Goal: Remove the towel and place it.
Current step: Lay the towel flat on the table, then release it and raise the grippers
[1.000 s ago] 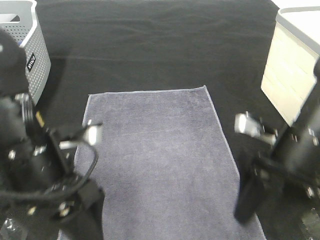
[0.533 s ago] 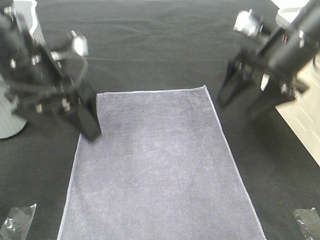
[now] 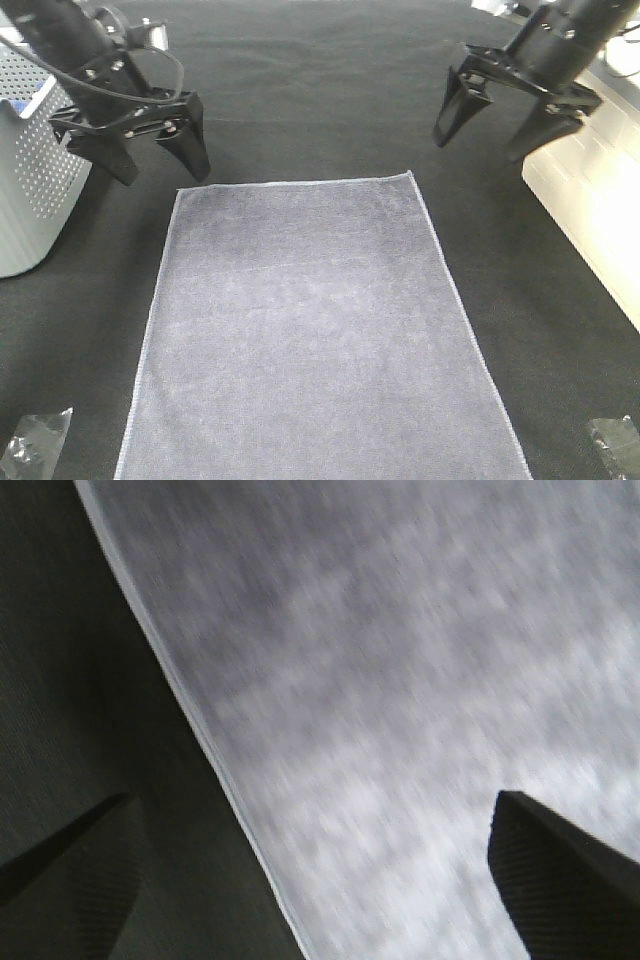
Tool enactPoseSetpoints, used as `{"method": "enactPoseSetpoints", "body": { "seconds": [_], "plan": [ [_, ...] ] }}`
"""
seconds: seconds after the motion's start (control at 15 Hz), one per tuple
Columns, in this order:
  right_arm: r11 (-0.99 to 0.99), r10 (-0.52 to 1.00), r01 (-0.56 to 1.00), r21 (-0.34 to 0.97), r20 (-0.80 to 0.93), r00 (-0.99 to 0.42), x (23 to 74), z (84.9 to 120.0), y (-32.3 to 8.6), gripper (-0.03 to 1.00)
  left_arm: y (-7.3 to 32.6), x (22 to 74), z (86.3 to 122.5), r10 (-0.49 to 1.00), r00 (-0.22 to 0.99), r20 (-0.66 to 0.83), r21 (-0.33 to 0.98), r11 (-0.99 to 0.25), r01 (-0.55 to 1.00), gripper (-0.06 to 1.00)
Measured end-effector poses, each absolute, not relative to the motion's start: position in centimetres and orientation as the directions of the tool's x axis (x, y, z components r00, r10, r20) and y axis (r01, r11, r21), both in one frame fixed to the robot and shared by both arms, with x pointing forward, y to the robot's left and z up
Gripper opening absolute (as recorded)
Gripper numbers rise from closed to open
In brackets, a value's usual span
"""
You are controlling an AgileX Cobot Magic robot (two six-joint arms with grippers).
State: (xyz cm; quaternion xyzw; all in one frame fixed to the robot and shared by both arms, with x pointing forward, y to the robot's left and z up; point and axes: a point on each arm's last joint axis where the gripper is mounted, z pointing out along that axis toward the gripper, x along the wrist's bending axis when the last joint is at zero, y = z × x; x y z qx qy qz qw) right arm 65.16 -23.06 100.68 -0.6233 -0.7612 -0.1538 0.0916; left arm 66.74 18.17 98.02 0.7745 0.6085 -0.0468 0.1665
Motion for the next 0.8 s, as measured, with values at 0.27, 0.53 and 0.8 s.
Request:
{"method": "enactPoseSetpoints", "body": {
  "seconds": [0.27,0.53,0.8],
  "plan": [
    [0.205,0.915,0.970,0.129,0.326,-0.237,69.5,98.3,-22.7,0.92,20.9,70.1,95.9,0.950,0.175,-0.257,0.202,-0.125,0.971,0.87],
    [0.219,0.912,0.968,0.122,0.326,-0.247,71.5,95.6,-22.5,0.92,22.3,71.6,93.5,0.941,0.170,-0.293,0.193,-0.116,0.974,0.87],
    [0.191,0.920,0.970,0.152,0.317,-0.231,72.6,93.4,-22.5,0.92,22.2,72.5,90.4,0.942,0.153,-0.300,0.172,-0.105,0.980,0.87]
  ]
}}
